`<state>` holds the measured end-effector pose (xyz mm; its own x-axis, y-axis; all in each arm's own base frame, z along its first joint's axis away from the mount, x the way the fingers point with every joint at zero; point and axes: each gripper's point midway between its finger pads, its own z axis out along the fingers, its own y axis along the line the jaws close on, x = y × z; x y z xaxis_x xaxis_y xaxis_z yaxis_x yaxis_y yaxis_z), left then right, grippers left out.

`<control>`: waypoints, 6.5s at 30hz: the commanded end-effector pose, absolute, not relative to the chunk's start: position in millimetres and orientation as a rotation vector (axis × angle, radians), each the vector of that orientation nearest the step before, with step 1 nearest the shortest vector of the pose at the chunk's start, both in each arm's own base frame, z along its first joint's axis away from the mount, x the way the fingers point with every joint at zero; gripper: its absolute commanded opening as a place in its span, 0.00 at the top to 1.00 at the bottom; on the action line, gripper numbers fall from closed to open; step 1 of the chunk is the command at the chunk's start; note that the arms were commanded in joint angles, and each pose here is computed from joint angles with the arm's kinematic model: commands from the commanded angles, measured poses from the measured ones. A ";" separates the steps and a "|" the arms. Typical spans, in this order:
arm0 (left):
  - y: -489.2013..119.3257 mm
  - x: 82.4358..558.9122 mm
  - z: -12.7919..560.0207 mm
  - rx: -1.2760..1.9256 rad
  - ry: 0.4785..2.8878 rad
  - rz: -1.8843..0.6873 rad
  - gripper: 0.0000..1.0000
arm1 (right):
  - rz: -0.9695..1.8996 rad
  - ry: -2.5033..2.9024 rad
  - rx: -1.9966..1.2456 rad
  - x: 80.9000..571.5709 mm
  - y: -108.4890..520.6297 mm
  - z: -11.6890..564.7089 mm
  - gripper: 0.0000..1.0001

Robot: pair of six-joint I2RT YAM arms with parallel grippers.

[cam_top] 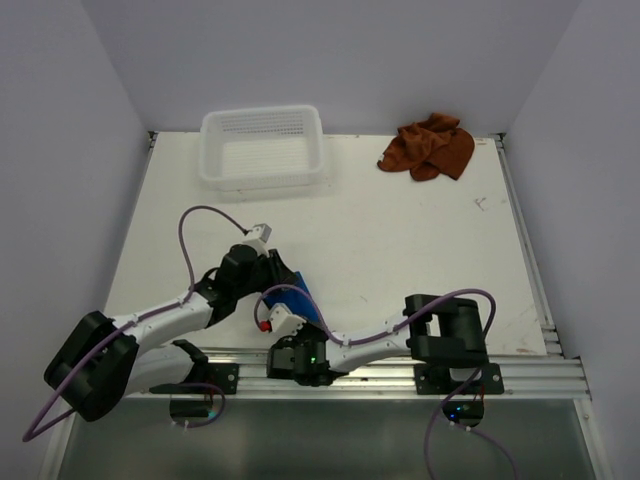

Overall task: Roll the towels
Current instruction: Roll the towel

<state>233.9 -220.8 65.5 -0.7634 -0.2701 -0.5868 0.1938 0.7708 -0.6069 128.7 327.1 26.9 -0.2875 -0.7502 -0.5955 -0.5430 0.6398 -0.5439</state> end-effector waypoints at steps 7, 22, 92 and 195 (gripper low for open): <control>-224.3 251.9 117.5 -0.024 2.121 -0.901 0.69 | -0.430 1.917 -1.115 120.9 334.3 18.0 1.00; -246.0 245.2 149.7 0.062 2.022 -1.076 0.73 | -0.517 1.884 -1.185 119.0 344.6 11.2 1.00; -182.7 164.6 -16.6 -0.314 2.308 -0.826 0.91 | 0.919 2.458 -0.556 144.6 356.6 72.2 0.60; -231.9 207.8 72.7 -0.221 2.176 -1.070 0.86 | -0.505 1.759 -1.231 109.3 371.6 4.4 1.00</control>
<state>206.3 -229.8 70.2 -0.7619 -0.4006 -0.5090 0.1376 0.6677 -0.7316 125.2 363.2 28.9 -0.0687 -0.8938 -0.4432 -0.4356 0.4265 -0.7927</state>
